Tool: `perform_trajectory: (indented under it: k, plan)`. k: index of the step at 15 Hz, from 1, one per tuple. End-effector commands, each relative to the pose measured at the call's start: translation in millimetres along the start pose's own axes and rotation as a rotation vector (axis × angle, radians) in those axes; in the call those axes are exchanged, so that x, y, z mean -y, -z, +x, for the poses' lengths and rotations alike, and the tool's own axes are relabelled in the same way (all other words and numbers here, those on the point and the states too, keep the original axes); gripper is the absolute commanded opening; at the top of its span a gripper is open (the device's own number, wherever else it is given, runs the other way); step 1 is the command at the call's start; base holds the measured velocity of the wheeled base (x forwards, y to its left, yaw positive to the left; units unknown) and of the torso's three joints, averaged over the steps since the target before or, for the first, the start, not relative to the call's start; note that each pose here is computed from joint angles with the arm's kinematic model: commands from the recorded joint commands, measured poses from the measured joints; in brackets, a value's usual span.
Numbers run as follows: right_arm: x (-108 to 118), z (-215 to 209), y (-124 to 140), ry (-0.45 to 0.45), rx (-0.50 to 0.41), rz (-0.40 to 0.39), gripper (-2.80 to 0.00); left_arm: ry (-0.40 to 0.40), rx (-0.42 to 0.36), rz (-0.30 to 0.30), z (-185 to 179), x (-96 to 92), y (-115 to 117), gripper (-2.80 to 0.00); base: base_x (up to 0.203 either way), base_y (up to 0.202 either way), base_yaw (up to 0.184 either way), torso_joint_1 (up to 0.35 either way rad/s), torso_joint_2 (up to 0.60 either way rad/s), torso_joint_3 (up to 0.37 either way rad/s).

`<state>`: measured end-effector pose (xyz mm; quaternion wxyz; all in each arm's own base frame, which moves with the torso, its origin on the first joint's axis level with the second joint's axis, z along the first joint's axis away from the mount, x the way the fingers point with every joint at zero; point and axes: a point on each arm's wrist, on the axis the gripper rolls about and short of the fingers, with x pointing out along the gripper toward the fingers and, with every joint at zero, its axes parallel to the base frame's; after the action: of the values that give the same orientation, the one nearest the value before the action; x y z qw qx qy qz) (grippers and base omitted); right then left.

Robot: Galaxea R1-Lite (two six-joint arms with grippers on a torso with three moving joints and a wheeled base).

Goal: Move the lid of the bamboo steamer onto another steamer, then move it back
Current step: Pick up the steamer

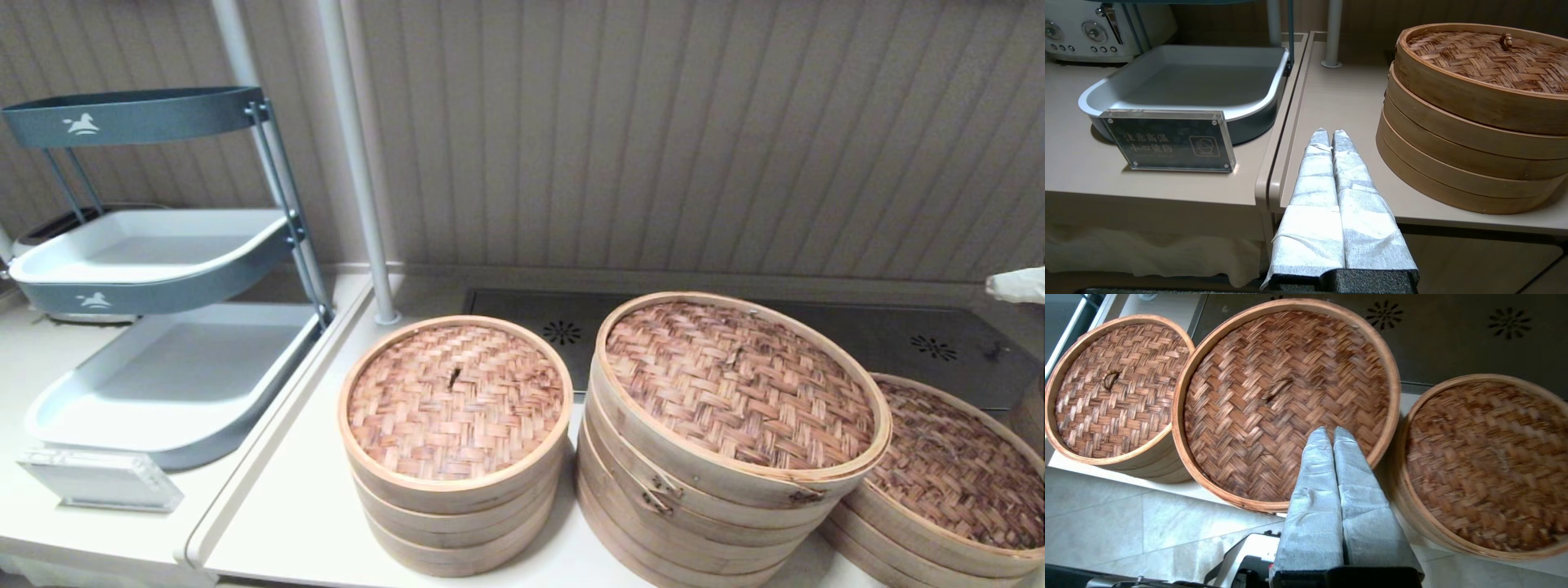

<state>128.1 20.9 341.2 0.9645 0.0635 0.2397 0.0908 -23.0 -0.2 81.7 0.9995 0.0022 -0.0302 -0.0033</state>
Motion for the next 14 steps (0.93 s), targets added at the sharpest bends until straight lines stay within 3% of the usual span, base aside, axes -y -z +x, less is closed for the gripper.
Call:
perform_trajectory:
  k: [1, 3, 4, 11, 14]
  plan:
    - [-3.8, 21.5, 0.5, -0.023, -0.069, 0.006, -2.80, 0.001, -0.022, 0.000, 1.4, 0.0, 6.9, -2.80, 0.000, 0.000, 0.000, 0.000, 0.00, 0.000]
    - [-7.8, 37.1, 1.8, -0.034, -0.118, 0.029, -2.80, -0.002, -0.022, 0.000, 1.4, 0.0, 6.9, -2.80, 0.000, 0.000, 0.000, 0.000, 0.00, 0.000]
    - [-8.1, 45.5, 2.1, -0.029, -0.141, 0.051, 0.00, -0.001, -0.022, 0.000, 1.4, 0.0, 6.9, -2.80, 0.000, 0.000, 0.000, 0.000, 0.00, 0.000]
    - [-29.3, 85.5, 20.9, -0.083, -0.284, 0.060, 0.00, -0.002, -0.022, 0.000, 1.4, 0.0, 6.9, -2.80, 0.000, 0.000, 0.000, 0.000, 0.00, 0.000]
    - [-40.7, 107.5, 23.6, -0.050, -0.215, 0.082, 0.00, 0.001, -0.022, 0.000, 1.4, 0.0, 6.9, -2.80, 0.000, 0.000, 0.000, 0.000, 0.00, 0.000]
